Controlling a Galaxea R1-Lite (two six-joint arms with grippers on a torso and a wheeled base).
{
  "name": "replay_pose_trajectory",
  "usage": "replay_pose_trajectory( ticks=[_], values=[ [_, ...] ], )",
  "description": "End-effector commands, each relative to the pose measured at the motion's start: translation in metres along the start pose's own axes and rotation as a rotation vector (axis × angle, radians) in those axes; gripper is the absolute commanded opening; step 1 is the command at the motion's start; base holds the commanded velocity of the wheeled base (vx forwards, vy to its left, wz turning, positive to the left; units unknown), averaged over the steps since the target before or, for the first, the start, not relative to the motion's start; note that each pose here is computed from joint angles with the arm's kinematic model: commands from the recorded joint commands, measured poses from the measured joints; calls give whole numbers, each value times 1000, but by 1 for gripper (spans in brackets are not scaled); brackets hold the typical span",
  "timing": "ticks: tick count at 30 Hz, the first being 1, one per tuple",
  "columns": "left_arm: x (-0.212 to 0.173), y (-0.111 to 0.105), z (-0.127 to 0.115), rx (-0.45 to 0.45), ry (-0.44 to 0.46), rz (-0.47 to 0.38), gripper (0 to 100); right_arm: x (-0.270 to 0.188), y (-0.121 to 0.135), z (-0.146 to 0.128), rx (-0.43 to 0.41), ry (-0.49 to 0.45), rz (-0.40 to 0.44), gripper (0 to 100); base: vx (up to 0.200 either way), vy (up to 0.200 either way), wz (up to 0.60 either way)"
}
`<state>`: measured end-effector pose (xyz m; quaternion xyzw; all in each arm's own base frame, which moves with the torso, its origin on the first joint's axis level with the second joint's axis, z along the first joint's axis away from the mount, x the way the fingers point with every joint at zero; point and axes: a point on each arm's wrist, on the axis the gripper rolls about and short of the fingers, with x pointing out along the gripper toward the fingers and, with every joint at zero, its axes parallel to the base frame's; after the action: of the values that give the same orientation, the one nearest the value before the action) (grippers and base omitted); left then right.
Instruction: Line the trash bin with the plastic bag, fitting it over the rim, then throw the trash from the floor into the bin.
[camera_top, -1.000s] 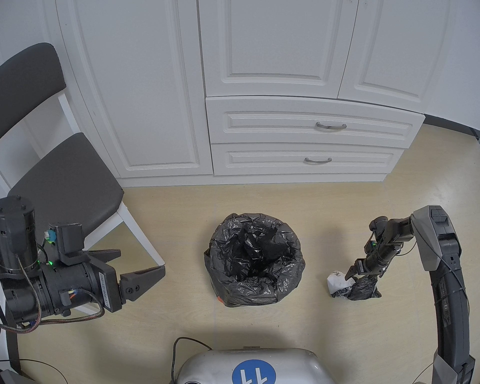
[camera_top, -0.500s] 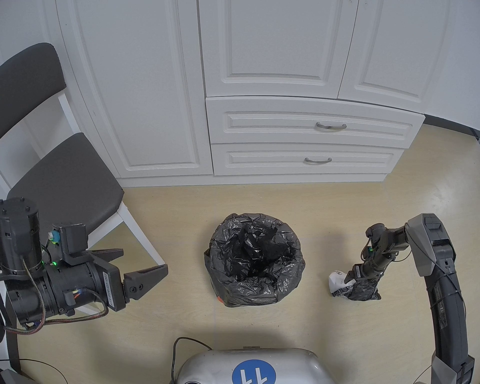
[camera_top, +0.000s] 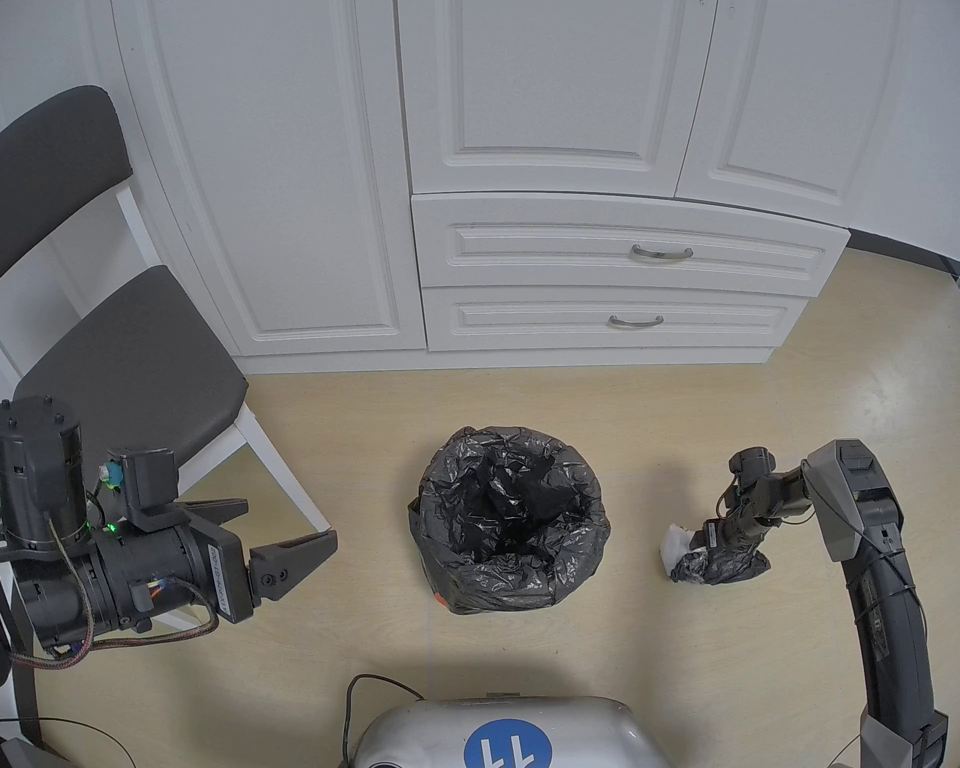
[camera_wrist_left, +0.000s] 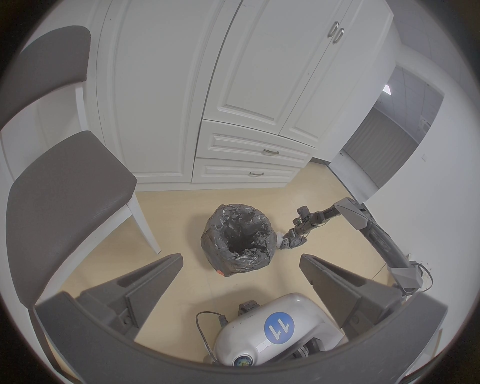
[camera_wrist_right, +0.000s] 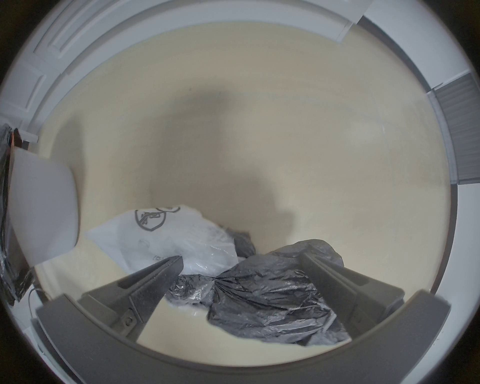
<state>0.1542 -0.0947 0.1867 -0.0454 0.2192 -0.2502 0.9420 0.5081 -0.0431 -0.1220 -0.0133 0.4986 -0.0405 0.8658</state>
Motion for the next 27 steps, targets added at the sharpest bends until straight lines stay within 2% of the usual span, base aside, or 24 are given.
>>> replay_pose_trajectory(
  ticks=[1, 7, 8, 22, 27],
  values=[
    [0, 0, 1, 0, -4, 0, 100, 13, 4, -8, -9, -12, -23, 100, 0, 0, 0],
    [-1, 0, 1, 0, -8, -1, 100, 10, 7, -5, -16, -18, -33, 100, 0, 0, 0],
    [-1, 0, 1, 1, -8, -1, 100, 10, 7, -5, -16, -20, -35, 0, 0, 0, 0],
    [-3, 0, 2, 1, -14, -3, 100, 2, 6, 4, -14, -49, -38, 0, 0, 0, 0],
    [-3, 0, 2, 1, -20, 16, 100, -31, 3, 16, -4, -67, -5, 0, 0, 0, 0]
  ],
)
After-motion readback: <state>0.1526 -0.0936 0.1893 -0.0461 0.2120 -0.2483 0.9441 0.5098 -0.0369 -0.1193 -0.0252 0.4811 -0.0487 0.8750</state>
